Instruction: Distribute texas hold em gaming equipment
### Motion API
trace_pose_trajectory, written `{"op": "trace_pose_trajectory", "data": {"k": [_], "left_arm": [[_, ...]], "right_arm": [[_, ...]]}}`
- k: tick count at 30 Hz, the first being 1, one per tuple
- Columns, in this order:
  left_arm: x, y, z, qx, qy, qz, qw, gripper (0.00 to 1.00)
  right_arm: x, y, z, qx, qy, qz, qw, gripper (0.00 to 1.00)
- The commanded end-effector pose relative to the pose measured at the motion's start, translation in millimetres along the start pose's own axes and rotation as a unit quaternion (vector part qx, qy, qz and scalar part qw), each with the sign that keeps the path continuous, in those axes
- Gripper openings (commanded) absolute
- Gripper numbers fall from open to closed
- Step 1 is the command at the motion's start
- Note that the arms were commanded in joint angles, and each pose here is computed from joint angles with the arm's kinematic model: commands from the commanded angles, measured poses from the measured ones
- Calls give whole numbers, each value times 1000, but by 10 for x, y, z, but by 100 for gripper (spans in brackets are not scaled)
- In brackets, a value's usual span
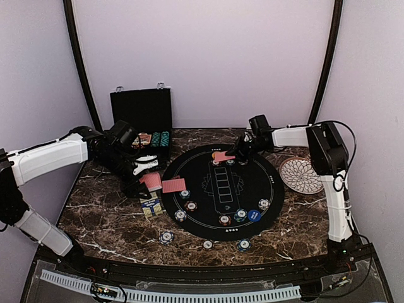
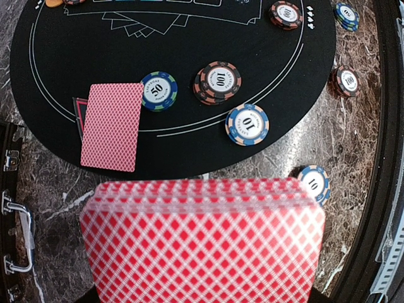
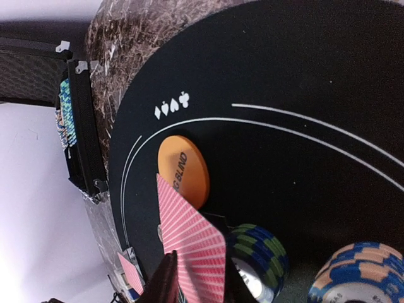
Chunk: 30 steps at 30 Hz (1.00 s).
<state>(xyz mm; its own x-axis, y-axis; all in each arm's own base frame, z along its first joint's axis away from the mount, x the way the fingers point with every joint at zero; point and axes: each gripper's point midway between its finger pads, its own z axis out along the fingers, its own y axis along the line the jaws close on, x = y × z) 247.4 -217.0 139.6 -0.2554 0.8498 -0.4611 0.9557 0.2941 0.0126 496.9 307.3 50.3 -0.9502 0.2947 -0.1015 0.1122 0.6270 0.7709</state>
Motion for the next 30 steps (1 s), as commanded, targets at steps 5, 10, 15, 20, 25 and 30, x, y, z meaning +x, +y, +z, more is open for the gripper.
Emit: {"op": "trace_pose_trajectory", "data": {"k": [5,10,15,20,25,30], "left_arm": [[11,-68,-108,0,-8,7,1000,0],[6,-69,-104,1,-8,8,1000,0],[-16,-64,-108,2,-11,6,1000,0],[-35,-57,-120,1,-14,7,1000,0],[-72,-42,-144,-3,-21,8,1000,0],[-77,-44,-145,-2,-22,5,1000,0]], "right_arm": [[-157,361,-395,-9,-53,-39,998,44],[-170,451,-583,8,-72,-51,996,55],[-58,476,-839,38,-101,-64,992,60],[306,814,-1003,1,-104,-94,990,66],[1105,1264,-782,-71,-36,-123,989,74],[1878,1674,-577,-161,35,-135,977,79]]}}
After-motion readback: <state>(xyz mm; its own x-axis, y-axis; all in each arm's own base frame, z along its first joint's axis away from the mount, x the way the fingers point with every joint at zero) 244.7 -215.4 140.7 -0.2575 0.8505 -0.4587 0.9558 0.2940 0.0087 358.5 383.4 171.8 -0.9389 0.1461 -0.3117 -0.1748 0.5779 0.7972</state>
